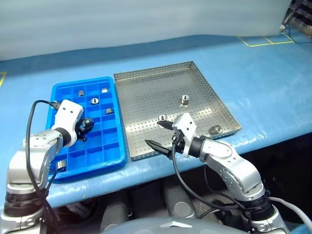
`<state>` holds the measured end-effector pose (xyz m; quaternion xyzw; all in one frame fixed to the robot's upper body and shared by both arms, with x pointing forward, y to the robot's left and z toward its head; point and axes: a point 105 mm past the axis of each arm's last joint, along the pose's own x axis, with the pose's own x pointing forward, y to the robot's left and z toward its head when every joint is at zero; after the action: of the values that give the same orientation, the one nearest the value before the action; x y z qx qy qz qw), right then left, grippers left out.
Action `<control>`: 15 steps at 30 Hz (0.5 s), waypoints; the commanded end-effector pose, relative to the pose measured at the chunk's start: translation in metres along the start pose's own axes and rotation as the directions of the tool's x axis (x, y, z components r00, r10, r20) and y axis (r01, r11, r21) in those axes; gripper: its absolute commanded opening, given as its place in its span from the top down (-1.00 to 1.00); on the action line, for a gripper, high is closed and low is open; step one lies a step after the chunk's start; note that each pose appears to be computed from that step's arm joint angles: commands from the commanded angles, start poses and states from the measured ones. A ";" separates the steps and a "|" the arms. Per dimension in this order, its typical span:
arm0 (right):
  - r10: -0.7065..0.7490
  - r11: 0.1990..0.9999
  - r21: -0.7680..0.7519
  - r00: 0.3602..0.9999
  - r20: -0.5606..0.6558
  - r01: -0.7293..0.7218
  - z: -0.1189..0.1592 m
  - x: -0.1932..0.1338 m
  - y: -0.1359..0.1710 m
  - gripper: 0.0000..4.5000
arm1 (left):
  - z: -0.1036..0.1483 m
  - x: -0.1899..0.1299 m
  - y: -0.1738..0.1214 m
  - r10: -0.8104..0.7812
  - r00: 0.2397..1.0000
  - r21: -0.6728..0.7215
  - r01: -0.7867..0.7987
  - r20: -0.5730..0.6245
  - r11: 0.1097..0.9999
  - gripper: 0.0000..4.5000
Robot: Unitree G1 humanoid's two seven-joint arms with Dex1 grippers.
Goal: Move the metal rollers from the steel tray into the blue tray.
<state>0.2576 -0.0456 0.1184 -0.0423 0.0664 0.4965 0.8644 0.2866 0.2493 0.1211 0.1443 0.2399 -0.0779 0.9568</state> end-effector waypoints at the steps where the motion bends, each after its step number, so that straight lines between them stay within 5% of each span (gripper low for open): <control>1: 0.005 1.000 -0.014 1.000 0.026 -0.005 0.009 0.000 0.000 -1.00 | 0.001 -0.012 0.017 0.097 0.995 -0.010 -0.097 0.020 0.995 0.09; 15: -0.013 1.000 0.013 0.999 0.036 0.012 0.007 0.001 0.000 -1.00 | -0.007 -0.001 0.030 0.219 0.976 -0.059 -0.218 0.006 0.974 0.00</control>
<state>0.2587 -0.0441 0.1157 -0.0317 0.0750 0.4906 0.8676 0.2854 0.2775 0.1132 0.1281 0.2413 0.0216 0.9617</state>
